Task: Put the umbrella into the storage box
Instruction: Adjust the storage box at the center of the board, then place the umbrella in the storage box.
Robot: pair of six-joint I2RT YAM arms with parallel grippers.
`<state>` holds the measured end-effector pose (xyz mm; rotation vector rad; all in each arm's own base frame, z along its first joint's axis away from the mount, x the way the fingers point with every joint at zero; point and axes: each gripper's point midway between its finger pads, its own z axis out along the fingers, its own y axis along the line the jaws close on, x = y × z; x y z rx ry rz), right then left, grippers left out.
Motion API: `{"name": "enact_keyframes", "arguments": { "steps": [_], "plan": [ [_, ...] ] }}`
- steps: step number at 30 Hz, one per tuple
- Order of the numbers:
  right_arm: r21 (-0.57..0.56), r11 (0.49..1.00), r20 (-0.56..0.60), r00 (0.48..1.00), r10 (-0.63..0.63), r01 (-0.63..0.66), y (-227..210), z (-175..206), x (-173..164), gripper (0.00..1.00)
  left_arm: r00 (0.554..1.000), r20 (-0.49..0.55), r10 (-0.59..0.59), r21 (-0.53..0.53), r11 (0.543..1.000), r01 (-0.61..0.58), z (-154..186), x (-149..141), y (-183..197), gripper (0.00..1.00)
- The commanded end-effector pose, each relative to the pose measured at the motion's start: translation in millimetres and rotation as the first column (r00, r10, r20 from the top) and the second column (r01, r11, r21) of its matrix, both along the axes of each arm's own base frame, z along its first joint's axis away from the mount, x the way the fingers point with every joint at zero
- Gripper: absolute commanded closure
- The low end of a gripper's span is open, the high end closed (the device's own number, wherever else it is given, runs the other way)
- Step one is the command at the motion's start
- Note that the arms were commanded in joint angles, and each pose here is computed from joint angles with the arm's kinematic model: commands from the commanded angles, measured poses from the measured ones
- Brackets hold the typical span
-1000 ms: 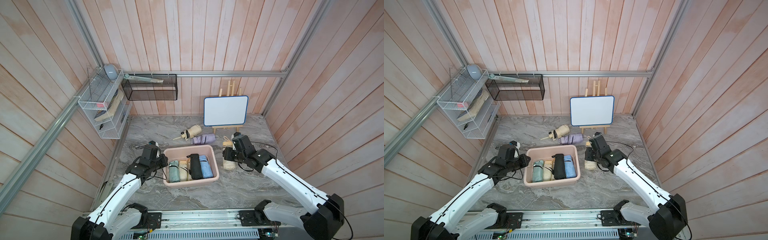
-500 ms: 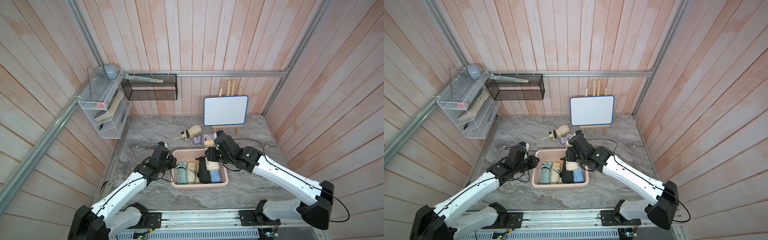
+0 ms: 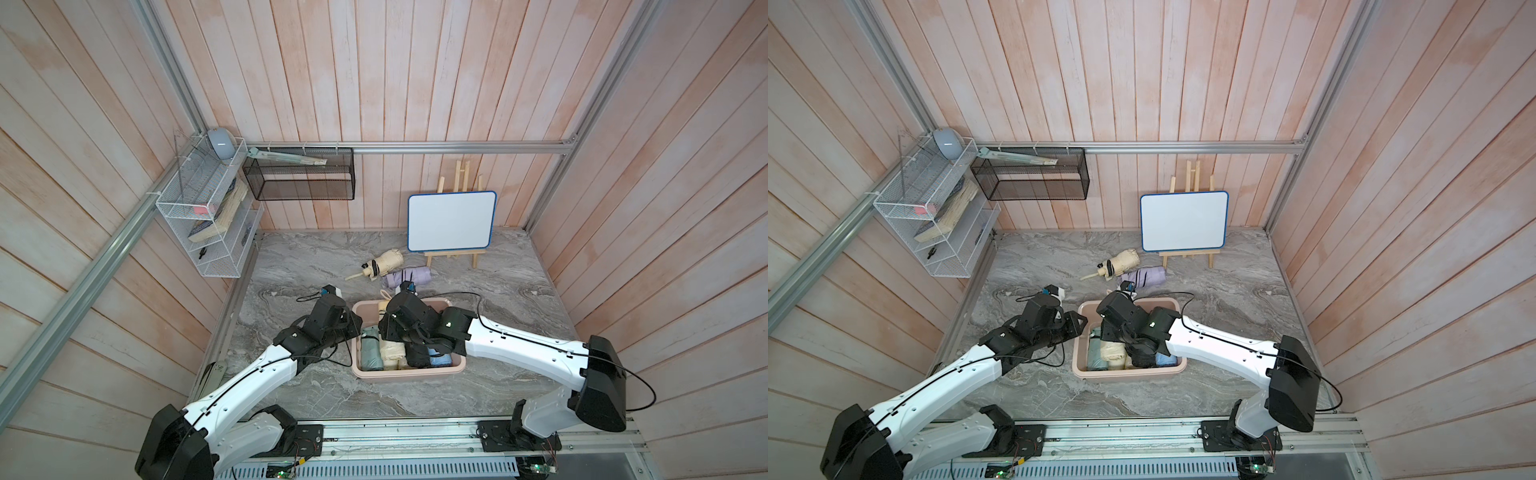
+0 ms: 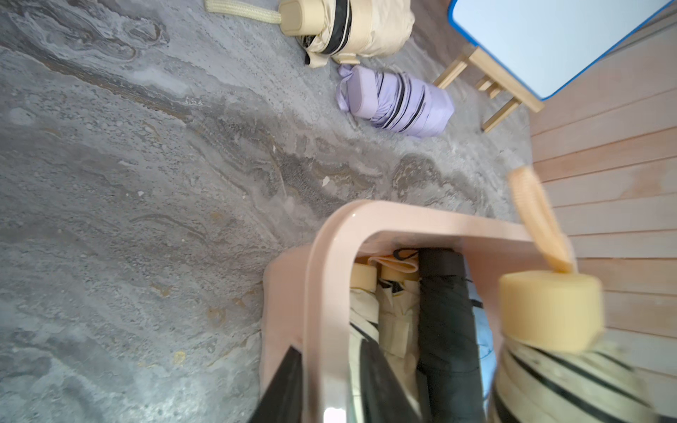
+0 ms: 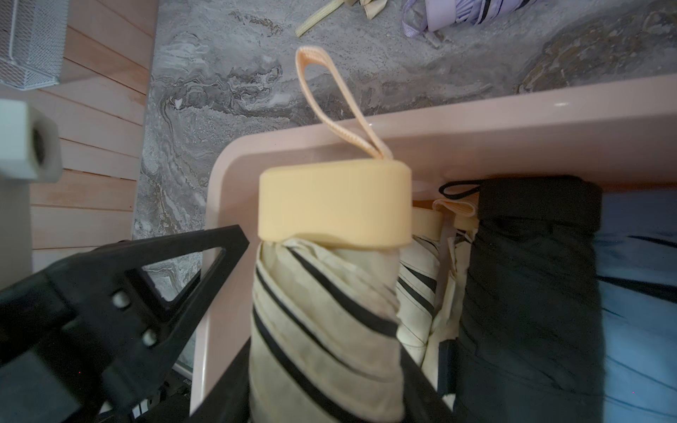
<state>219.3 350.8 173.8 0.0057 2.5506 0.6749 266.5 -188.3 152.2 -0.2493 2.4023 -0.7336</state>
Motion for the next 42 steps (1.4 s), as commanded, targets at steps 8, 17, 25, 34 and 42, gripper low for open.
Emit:
{"name": "enact_keyframes", "arguments": {
  "steps": [8, 17, 25, 34, 42],
  "plan": [
    [-0.052, 0.998, -0.007, 0.999, -0.048, 0.047, -1, -31, 5, 0.59, 0.973, 0.192, 0.13, -0.008, 0.991, -0.131, 60, 14, 35, 0.29],
    [-0.11, 0.993, -0.03, 0.998, -0.056, 0.053, -4, -61, 12, 0.56, 0.957, 0.178, 0.228, 0.008, 0.973, -0.233, 58, 13, 67, 0.28],
    [-0.173, 0.983, -0.072, 0.994, -0.079, 0.066, -9, -92, 18, 0.41, 0.951, 0.18, 0.252, 0.023, 0.965, -0.26, 58, 14, 78, 0.28],
    [-0.192, 0.98, -0.046, 0.997, -0.061, 0.051, -11, -88, 18, 0.18, 0.95, 0.188, 0.252, 0.04, 0.964, -0.263, 56, 22, 80, 0.28],
    [-0.13, 0.99, 0.118, 0.992, -0.036, 0.051, -19, -28, 22, 0.15, 0.948, 0.27, 0.171, 0.126, 0.969, -0.211, 68, 52, 78, 0.28]
  ]
}}
